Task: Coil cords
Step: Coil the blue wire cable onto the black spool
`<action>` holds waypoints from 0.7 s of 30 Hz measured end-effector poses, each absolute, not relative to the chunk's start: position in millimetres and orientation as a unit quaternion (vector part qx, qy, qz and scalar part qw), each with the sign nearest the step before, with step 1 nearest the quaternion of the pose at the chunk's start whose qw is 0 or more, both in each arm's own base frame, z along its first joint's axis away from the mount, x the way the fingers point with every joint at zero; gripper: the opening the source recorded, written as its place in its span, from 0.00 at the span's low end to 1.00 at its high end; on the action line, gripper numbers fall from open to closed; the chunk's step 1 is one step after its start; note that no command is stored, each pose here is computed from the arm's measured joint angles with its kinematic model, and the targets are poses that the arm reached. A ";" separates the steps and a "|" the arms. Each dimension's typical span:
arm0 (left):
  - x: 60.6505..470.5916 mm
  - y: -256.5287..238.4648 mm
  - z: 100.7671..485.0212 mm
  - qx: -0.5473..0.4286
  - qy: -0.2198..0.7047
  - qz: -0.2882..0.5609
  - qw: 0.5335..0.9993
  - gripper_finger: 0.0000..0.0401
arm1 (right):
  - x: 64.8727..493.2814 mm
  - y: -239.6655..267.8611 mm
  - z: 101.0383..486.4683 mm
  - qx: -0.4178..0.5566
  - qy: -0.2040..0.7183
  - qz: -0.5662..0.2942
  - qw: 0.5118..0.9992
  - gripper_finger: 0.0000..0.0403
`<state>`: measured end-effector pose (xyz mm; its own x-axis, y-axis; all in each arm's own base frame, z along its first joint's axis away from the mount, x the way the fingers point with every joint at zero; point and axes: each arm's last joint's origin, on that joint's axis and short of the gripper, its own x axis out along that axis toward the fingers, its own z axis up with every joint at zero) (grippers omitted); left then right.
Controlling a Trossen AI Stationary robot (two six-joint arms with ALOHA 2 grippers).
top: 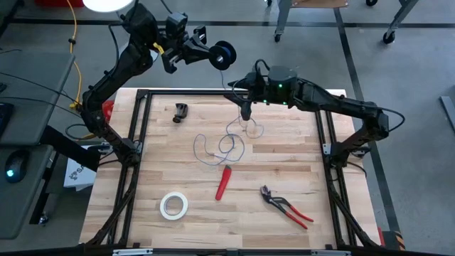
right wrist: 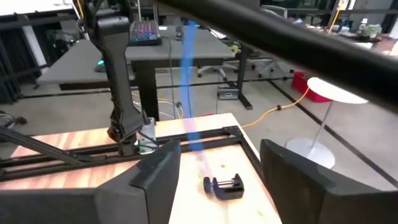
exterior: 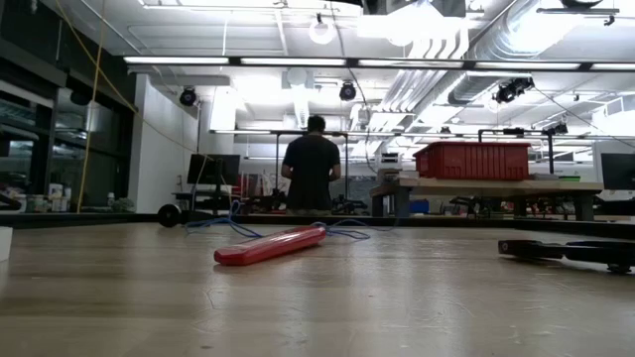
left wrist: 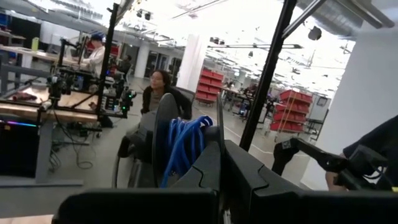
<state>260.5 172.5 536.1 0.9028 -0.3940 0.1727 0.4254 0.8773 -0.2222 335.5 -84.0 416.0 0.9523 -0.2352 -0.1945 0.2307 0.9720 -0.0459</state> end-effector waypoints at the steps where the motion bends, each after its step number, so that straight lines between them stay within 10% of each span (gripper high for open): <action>1: 260.5 172.6 536.1 -0.128 -0.062 -0.211 0.967 0.00 | 335.5 -84.0 415.8 -0.014 0.101 -0.118 0.988 0.51; 13: 259.2 175.2 536.3 -0.117 -0.069 -0.198 0.971 0.00 | 337.2 -84.4 414.2 -0.029 0.105 -0.117 0.987 0.03; 21: 229.7 206.5 529.1 -0.132 -0.039 -0.124 0.983 0.00 | 309.0 -75.4 430.5 -0.004 0.115 -0.117 0.987 0.00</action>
